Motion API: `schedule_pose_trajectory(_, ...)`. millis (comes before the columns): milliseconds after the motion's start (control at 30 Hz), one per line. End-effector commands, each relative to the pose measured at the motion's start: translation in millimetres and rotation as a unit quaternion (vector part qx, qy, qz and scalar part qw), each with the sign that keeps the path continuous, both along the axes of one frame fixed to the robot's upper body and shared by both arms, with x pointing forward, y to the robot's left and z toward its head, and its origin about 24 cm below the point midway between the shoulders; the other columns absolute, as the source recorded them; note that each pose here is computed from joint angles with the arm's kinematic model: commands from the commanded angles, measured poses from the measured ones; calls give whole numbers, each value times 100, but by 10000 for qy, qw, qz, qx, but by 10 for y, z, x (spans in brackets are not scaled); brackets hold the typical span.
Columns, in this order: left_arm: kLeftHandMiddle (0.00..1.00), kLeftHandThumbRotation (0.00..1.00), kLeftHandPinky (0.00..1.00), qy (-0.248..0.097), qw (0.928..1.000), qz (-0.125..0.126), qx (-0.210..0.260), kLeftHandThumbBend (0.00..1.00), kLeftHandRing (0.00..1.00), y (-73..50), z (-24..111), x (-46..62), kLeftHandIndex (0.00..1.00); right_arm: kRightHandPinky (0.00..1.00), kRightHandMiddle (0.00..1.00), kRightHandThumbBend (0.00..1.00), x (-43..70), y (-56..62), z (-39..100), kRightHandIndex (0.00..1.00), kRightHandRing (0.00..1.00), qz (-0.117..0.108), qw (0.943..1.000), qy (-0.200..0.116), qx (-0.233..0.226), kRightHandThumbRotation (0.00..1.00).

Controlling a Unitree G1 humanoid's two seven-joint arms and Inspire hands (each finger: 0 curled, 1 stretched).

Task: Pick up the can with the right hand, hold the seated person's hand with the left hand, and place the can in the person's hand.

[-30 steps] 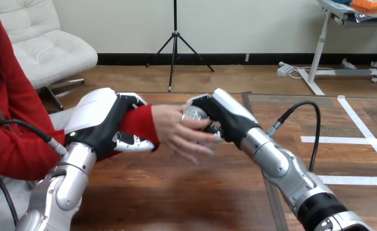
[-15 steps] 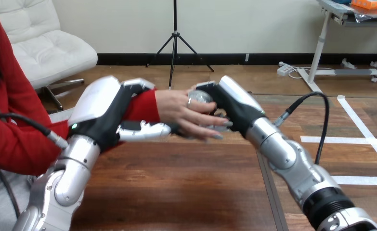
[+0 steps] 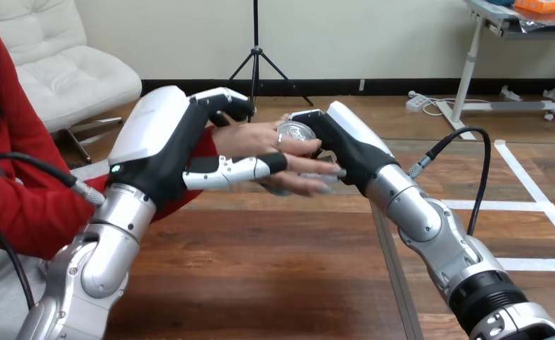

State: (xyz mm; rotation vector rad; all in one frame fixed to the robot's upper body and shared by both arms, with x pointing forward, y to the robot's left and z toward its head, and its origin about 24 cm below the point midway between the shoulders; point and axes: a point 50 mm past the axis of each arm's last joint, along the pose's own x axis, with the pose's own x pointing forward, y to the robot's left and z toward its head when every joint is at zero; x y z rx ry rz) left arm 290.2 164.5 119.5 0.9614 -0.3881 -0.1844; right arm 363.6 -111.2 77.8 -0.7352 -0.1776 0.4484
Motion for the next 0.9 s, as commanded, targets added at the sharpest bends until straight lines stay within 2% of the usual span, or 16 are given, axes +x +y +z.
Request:
schedule_pose_trajectory(0, 71, 90, 53, -638, 9977, -149, -166, 100, 68, -45, 263, 6, 69, 48, 57, 84, 99, -25, 308, 61, 54, -40, 9989, -440, 179, 45)
schedule_pose_trajectory(400, 73, 92, 54, -655, 9975, -166, -213, 100, 69, -35, 251, -15, 70, 49, 59, 86, 84, -73, 272, 63, 56, -68, 9992, -368, 146, 47)
schedule_pose_trajectory(867, 75, 92, 54, -648, 9974, -182, -241, 100, 70, -26, 234, -29, 71, 50, 64, 92, 68, -108, 241, 66, 59, -49, 9993, -375, 10, 57)
